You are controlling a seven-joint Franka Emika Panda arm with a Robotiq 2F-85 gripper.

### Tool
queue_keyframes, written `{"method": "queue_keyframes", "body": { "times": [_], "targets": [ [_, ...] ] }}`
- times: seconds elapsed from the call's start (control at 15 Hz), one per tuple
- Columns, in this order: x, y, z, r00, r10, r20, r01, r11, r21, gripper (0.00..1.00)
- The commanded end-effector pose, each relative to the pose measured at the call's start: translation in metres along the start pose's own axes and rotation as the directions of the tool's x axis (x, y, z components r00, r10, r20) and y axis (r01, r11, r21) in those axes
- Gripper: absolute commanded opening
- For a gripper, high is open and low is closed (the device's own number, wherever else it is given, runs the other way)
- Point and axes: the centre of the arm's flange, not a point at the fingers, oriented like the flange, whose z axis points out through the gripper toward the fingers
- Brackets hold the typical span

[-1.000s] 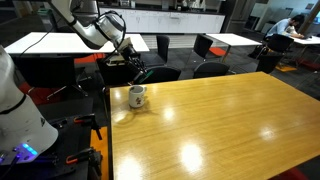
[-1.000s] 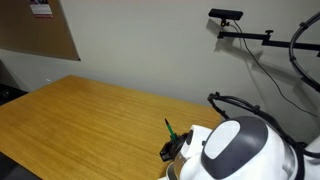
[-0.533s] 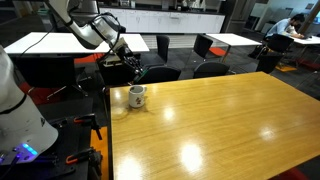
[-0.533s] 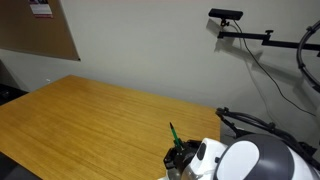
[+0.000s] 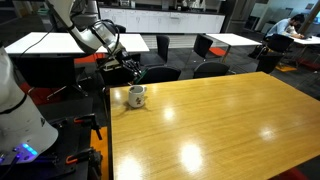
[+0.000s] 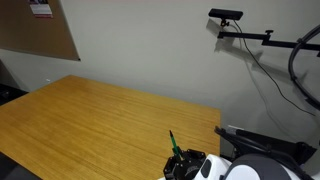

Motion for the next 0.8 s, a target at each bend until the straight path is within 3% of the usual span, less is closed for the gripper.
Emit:
{"method": "queue_keyframes", "body": {
  "times": [0.0, 0.67, 0.73],
  "targets": [
    [-0.017, -0.005, 0.007, 0.999, 0.029, -0.034, -0.028, 0.999, 0.028, 0.03],
    [-0.035, -0.008, 0.012, 1.000, -0.003, -0.028, 0.004, 0.999, 0.034, 0.03],
    [-0.036, -0.008, 0.011, 1.000, -0.004, -0.028, 0.005, 0.999, 0.035, 0.13]
  ]
}}
